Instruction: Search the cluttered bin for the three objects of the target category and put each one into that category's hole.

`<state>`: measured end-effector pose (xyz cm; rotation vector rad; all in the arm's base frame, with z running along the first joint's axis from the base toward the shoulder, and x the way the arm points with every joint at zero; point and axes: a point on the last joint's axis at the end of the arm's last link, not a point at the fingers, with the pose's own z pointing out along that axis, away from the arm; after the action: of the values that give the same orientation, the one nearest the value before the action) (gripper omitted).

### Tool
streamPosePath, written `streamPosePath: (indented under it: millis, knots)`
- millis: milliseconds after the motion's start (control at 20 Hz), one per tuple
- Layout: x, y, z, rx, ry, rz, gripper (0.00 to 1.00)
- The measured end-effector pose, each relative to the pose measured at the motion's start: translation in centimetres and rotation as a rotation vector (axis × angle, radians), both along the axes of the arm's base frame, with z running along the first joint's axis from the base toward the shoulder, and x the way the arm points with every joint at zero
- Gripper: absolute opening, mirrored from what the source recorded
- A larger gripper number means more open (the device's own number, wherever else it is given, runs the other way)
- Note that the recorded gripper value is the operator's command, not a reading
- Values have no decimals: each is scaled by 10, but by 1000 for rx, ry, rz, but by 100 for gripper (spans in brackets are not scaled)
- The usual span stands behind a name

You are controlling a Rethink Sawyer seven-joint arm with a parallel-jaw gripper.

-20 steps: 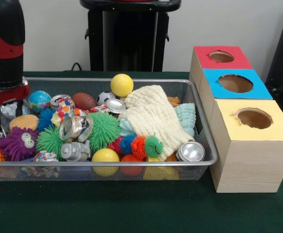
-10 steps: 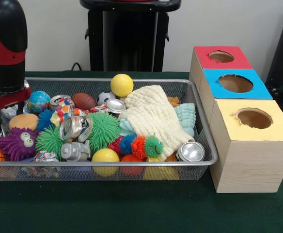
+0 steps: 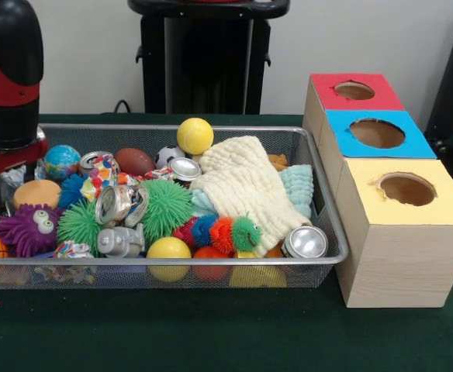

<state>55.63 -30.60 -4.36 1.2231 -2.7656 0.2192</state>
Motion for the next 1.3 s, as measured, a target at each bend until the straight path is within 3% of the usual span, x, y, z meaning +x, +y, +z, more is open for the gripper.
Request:
streamPosePath:
  millis: [300,1300]
  knots:
    - [3,2,6,-16,29,-1,100]
    - [3,-4,14,-10,36,-40,100]
